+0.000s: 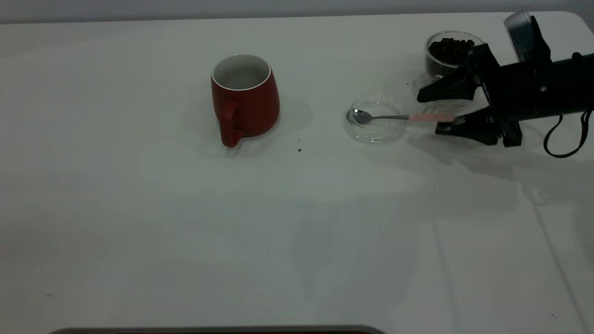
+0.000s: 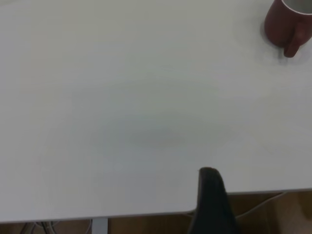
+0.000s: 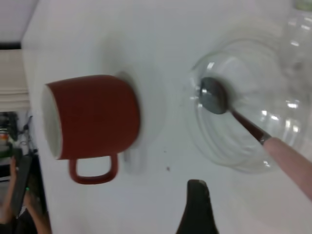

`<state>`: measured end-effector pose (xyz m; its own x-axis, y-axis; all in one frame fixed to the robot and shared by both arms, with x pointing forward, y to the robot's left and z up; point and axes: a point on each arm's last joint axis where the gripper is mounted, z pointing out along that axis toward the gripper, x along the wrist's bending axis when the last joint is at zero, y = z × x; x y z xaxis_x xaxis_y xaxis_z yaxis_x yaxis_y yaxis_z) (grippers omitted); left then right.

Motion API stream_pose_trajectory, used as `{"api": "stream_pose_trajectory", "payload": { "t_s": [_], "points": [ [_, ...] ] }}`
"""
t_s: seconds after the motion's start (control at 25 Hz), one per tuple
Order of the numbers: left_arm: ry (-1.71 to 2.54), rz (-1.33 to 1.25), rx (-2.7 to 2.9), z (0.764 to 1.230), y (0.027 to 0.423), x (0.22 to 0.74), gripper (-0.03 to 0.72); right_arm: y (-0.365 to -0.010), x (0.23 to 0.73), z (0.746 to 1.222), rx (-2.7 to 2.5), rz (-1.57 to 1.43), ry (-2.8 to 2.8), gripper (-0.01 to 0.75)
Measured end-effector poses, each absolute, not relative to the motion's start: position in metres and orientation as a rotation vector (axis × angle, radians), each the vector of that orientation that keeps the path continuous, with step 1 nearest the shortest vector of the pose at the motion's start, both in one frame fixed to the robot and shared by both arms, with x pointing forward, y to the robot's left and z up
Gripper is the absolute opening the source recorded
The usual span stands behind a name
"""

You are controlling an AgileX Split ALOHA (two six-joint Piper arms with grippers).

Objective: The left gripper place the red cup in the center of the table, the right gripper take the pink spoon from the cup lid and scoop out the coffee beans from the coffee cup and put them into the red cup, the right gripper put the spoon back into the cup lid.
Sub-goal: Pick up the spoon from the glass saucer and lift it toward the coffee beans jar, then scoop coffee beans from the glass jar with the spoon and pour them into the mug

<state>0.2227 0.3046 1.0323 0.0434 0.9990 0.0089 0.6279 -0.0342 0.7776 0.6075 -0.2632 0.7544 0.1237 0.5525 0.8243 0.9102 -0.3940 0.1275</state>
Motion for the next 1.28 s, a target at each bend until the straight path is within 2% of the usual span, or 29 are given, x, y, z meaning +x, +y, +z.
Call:
{"api": "stream_pose_trajectory", "payload": {
  "t_s": [0.12, 0.24, 0.64, 0.96, 1.28],
  "points": [
    [1.646, 0.795, 1.727, 1.032, 0.305, 0.223, 0.569, -0.263, 0.608, 0.756, -1.989, -1.188, -1.411, 0.592],
    [1.646, 0.795, 1.727, 1.032, 0.305, 0.223, 0.569, -0.262, 0.609, 0.756, -1.982, -1.194, -1.407, 0.509],
    [1.648, 0.794, 1.724, 1.032, 0.305, 0.223, 0.569, -0.261, 0.608, 0.757, -1.953, -1.207, -1.431, 0.121],
    [1.648, 0.794, 1.724, 1.032, 0.305, 0.223, 0.569, -0.260, 0.602, 0.765, -1.839, -1.148, -1.587, 0.111],
    [1.647, 0.795, 1.725, 1.032, 0.305, 0.223, 0.569, -0.271, 0.613, 0.839, -1.723, -1.270, -1.778, 0.111]
  ]
}}
